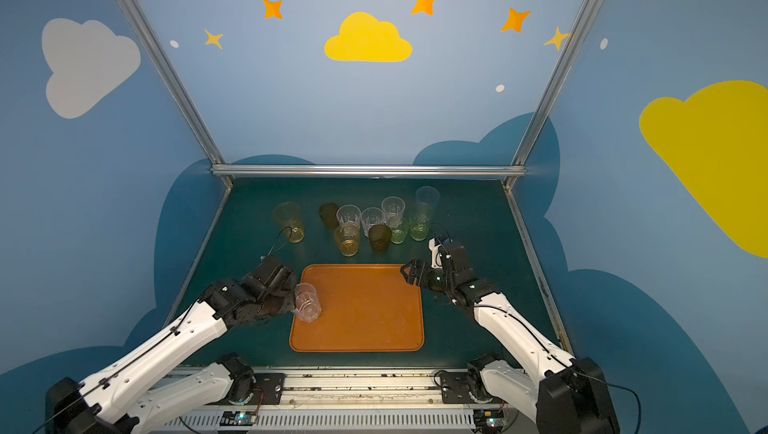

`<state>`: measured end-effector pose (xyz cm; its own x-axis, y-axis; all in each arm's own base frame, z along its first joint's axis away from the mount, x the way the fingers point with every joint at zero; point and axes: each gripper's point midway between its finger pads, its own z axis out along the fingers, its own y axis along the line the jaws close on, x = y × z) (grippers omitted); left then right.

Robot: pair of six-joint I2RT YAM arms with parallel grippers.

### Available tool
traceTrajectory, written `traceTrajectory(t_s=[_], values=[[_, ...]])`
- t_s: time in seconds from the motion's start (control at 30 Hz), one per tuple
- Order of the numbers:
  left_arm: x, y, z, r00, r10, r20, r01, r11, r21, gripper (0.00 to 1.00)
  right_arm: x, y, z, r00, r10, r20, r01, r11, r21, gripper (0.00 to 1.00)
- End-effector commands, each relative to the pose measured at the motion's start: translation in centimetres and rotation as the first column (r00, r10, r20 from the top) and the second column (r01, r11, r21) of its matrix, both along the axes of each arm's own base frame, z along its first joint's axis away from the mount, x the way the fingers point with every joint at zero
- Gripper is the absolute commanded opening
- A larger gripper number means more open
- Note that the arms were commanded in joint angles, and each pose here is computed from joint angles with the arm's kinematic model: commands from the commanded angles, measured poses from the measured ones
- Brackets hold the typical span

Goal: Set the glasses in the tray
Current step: 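Grasp the clear faceted glass with left gripper and carry it onto the tray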

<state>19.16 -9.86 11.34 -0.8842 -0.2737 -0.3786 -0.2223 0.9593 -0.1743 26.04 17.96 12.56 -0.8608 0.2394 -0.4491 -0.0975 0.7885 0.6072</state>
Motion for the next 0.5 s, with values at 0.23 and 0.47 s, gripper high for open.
traceTrajectory(t_s=[0.23,0.47], values=[[-3.0,0.5,-2.2,0.996,0.02,-0.085,-0.018,1.0,0.019,0.04,1.0,-0.5,-0.1,0.999,-0.038,-0.003,0.038,0.999,-0.035,0.89],[-4.0,0.4,-2.9,0.995,0.014,-0.1,-0.01,0.999,0.035,0.04,1.1,-0.5,-0.9,0.999,-0.044,-0.026,0.043,0.998,-0.044,0.88]])
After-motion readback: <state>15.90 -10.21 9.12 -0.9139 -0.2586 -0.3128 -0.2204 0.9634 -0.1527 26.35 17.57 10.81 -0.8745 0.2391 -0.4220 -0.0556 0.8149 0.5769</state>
